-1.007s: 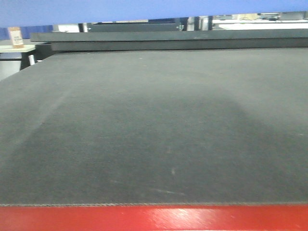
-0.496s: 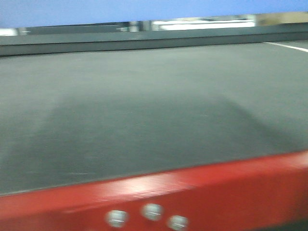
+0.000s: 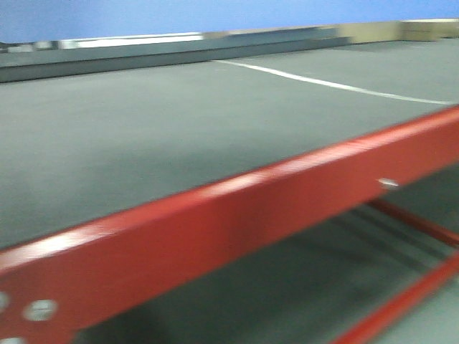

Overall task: Grab blue tray and place on right shelf
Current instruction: 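Hold the tray raised while the base drives toward the shelving rack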

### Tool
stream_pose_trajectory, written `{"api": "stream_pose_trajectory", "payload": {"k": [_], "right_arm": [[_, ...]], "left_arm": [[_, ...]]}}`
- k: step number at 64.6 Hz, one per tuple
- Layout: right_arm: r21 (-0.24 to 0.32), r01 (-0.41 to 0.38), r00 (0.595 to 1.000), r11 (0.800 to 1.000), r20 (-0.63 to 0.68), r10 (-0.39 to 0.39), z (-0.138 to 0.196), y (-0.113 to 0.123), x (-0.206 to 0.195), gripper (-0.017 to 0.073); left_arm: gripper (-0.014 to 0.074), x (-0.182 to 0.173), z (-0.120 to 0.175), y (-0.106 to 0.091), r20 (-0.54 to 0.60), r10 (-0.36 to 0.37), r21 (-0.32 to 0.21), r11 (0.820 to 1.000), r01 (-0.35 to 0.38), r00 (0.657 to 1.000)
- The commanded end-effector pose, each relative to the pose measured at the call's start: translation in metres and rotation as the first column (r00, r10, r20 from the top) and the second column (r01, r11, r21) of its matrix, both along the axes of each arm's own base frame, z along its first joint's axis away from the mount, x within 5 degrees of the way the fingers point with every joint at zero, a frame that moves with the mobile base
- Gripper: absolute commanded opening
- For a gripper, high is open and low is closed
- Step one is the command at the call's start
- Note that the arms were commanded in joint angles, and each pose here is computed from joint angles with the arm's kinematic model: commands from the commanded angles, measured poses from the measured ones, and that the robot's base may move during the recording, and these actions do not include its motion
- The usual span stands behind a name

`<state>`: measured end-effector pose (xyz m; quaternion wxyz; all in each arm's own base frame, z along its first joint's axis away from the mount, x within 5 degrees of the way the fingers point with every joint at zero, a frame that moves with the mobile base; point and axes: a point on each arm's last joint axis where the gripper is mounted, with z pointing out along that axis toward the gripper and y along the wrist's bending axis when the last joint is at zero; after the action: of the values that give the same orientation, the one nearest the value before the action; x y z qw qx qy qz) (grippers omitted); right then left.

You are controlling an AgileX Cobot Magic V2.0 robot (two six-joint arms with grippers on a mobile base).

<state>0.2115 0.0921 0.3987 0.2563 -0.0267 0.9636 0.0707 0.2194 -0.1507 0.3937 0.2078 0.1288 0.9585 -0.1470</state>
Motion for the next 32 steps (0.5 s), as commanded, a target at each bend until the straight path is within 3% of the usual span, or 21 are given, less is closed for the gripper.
{"api": "stream_pose_trajectory", "payload": {"k": [1,32], "right_arm": [[0.03,-0.026,0.993,0.999,0.113,0.022,0.0169,-0.0012,-0.0021,0.0057],[0.03,-0.025,0.993,0.999,0.112,0.022,0.0169,-0.0013,-0.0022,0.0057]], "left_arm": [[-0.0048,-0.015,0.0169,-0.0004,0.011,-0.062,-0.042,0.997,0.062,0.998],[-0.0048,-0.015,0.0169,-0.0004,0.011,-0.062,-0.042,0.997,0.062,0.998]]}}
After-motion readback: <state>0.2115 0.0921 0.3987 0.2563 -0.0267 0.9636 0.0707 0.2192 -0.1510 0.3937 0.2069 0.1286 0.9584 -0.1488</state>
